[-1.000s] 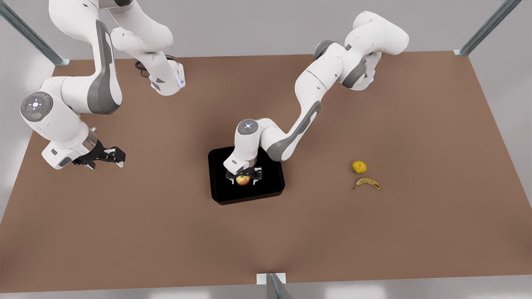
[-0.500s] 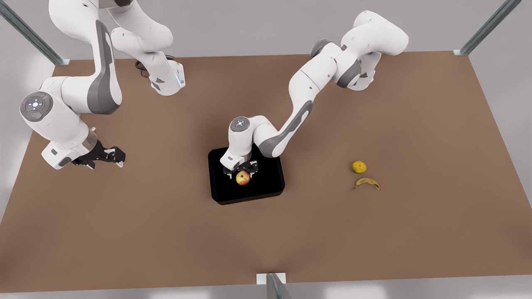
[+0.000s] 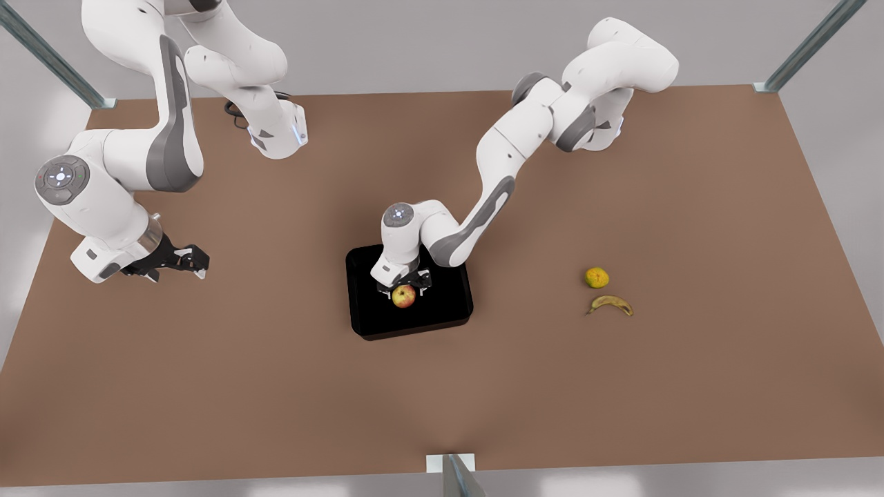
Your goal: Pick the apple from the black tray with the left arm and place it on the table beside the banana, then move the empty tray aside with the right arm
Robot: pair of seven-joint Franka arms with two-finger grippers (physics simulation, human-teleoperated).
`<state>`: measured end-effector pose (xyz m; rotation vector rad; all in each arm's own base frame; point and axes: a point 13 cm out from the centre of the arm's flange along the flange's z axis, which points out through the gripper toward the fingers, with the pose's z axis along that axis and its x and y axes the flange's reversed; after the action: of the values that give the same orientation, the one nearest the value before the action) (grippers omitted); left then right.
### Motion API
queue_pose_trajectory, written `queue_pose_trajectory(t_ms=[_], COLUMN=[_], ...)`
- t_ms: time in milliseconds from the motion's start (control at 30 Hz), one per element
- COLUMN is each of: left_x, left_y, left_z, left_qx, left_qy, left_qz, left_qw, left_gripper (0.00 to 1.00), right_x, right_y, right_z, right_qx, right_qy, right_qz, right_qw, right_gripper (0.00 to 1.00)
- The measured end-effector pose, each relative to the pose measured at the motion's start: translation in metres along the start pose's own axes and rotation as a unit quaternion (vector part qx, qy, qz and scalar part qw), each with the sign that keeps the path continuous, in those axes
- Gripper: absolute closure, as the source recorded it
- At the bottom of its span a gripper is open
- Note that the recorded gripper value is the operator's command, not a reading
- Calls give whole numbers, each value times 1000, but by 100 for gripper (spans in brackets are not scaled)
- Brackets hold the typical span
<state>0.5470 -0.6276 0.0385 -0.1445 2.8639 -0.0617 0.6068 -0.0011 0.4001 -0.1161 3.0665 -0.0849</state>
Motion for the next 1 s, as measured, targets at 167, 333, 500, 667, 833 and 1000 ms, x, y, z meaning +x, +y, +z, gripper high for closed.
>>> queue_pose_trajectory(t_ms=[167, 333, 500, 667, 833, 1000], left_x=[4, -1, -99, -211, -226, -172], left_y=[-3, -3, 38, 192, 335, 395], left_z=[1, -11, -103, -108, -48, -26], left_qx=[1, -4, 9, -20, -70, -86], left_qy=[-4, -6, 18, 84, 149, 186], left_qz=[-1, -7, -92, -177, -181, -118], left_qw=[1000, 1000, 996, 980, 970, 972], left_gripper=[28, 28, 28, 28, 27, 25], right_x=[0, 0, -1, -27, -12, -7], right_y=[0, 0, 4, 158, 277, 298], right_z=[0, 0, 0, -19, -10, 29], right_qx=[0, 0, -1, -17, -24, -27], right_qy=[0, 0, -1, -29, -26, 2], right_qz=[0, 0, -3, -97, -155, -127], right_qw=[1000, 1000, 1000, 995, 987, 992], right_gripper=[0, 0, 0, 0, 0, 0])
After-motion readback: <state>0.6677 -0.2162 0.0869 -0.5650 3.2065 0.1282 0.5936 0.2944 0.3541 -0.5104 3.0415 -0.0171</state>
